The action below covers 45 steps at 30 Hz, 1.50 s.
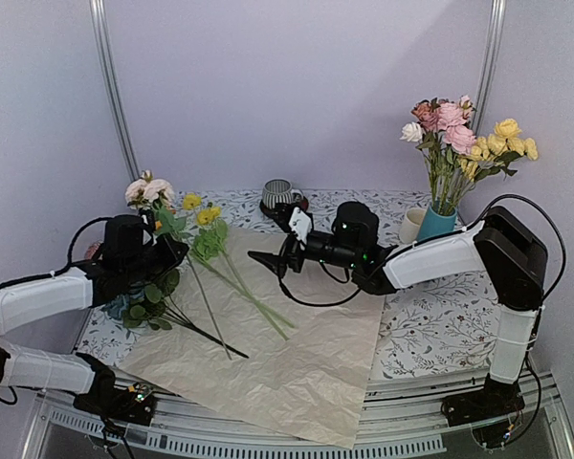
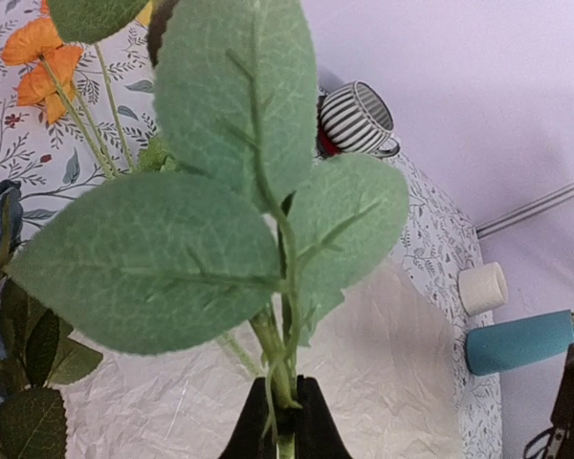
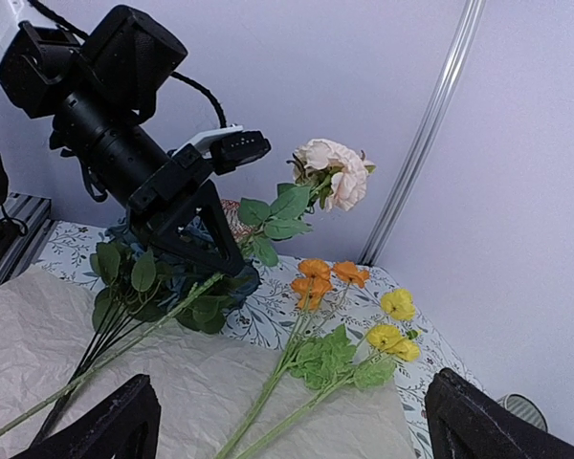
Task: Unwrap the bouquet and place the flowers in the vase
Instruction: Pick up the fake flower from the flattened wrapping paper, then pass from the left arm to the right
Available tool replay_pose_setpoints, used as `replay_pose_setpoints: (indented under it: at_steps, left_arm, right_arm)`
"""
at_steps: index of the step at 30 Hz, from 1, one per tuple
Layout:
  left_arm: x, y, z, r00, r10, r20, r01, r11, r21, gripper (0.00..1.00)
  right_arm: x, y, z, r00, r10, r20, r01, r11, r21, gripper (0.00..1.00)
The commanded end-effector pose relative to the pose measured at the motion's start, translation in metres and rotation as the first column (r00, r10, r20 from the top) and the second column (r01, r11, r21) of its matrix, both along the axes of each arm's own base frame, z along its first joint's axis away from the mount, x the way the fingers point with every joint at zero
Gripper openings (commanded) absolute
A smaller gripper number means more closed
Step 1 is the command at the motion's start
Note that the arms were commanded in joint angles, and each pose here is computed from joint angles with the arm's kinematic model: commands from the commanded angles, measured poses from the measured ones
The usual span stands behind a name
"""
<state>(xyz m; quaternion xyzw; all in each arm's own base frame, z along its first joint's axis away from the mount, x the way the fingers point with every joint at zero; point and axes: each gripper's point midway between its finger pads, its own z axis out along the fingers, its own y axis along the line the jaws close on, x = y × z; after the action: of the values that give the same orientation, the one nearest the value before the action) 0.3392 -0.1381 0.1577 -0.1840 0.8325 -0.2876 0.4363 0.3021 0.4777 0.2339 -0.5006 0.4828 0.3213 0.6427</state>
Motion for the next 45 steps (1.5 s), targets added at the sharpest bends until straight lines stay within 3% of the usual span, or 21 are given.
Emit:
replay_pose_setpoints:
  at_steps: [1,12,22,32,37,41,45]
  left_arm:
    - [-0.008,0.0,0.008,0.998,-0.055,0.042,0.054,0.998,0.034,0.0]
    - [-0.028,-0.01,0.046,0.96,-0.192,0.202,0.18,0.98,0.08,0.0]
    - [-0.059,-0.027,0.086,0.852,-0.338,0.399,0.332,0.939,0.088,0.0]
    - [-0.096,-0.053,0.104,0.69,-0.5,0.523,0.528,0.842,0.109,0.0]
    - [-0.108,-0.062,0.106,0.641,-0.525,0.56,0.574,0.812,0.105,0.0]
    - [-0.123,-0.074,0.116,0.567,-0.553,0.61,0.621,0.774,0.124,0.0]
    - [-0.133,-0.085,0.122,0.508,-0.583,0.634,0.641,0.747,0.174,0.0]
  right_arm:
    - [0.006,0.004,0.005,1.0,-0.023,-0.003,0.023,1.0,0.007,0.99]
    - [-0.01,-0.003,0.022,0.999,0.03,0.019,-0.03,0.999,0.04,0.99]
    - [-0.019,-0.008,0.04,0.998,0.054,-0.01,-0.053,0.996,0.071,0.99]
    - [-0.03,0.003,0.056,0.955,0.117,-0.272,-0.094,0.991,0.098,0.99]
    - [-0.06,0.018,0.071,0.918,0.211,-0.336,-0.177,0.976,0.13,1.0]
    - [-0.081,0.03,0.064,0.859,0.29,-0.423,-0.258,0.957,0.132,0.82]
    - [-0.091,0.038,0.056,0.788,0.349,-0.508,-0.321,0.936,0.145,0.48]
